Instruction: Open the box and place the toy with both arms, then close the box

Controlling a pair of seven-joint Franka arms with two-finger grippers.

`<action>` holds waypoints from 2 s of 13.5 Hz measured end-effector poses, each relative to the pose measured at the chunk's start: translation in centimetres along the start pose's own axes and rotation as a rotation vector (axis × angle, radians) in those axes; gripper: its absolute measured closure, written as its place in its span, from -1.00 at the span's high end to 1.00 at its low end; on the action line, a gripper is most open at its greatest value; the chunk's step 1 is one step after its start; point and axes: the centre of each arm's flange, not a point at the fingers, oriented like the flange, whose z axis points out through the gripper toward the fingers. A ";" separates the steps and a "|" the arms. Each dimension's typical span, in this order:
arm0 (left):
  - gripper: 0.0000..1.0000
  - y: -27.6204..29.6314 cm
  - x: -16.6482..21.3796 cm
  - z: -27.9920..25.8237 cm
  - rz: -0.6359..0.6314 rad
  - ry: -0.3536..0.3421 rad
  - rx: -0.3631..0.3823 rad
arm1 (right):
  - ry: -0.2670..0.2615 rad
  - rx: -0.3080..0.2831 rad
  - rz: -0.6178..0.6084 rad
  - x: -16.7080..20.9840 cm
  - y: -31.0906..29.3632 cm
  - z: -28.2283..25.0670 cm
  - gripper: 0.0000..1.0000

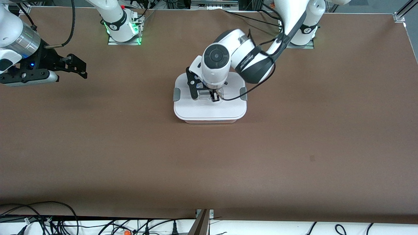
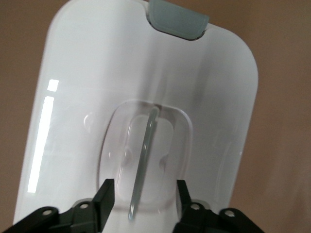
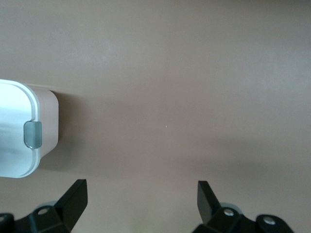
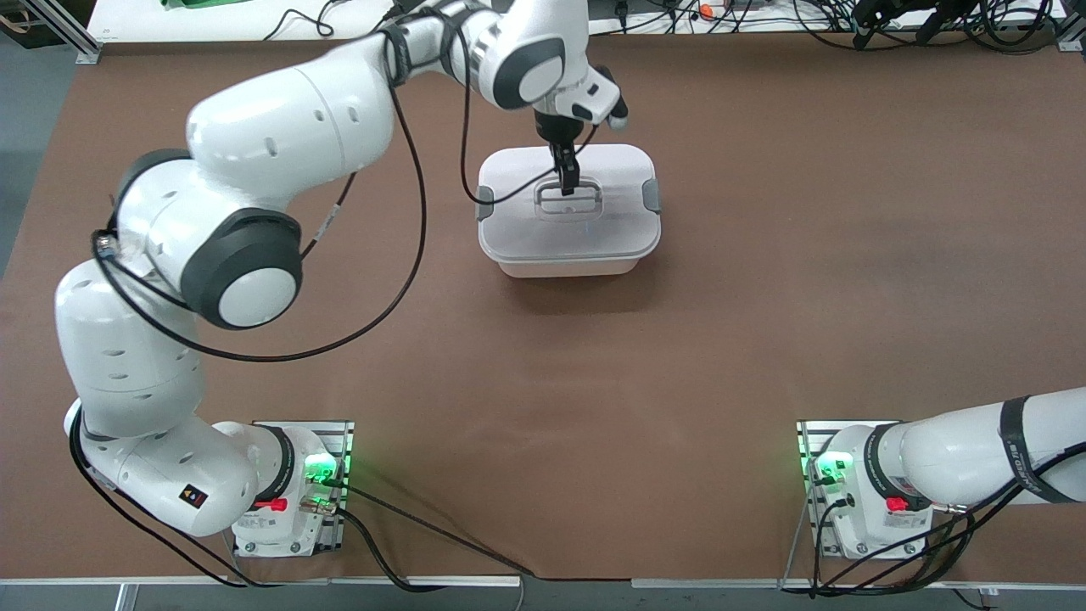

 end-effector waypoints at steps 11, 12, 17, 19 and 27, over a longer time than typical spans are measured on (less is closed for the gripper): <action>1.00 -15.6 -27.4 -18.8 -0.371 -0.026 0.025 | 0.025 -0.110 -0.009 -4.1 0.3 -6.1 1.00; 1.00 -17.0 -29.6 -19.2 -0.382 -0.021 0.029 | 0.026 -0.121 -0.015 -4.1 0.0 -6.2 1.00; 1.00 -16.1 -36.6 -21.6 -0.804 0.044 0.121 | 0.016 -0.121 0.020 -4.5 1.9 -6.4 1.00; 1.00 -14.7 -37.6 -21.2 -1.020 0.098 0.154 | 0.010 -0.119 0.020 -4.3 2.0 -6.2 1.00; 1.00 -13.8 -40.3 -20.1 -1.182 0.116 0.137 | -0.007 -0.088 0.015 -3.7 1.5 -5.2 1.00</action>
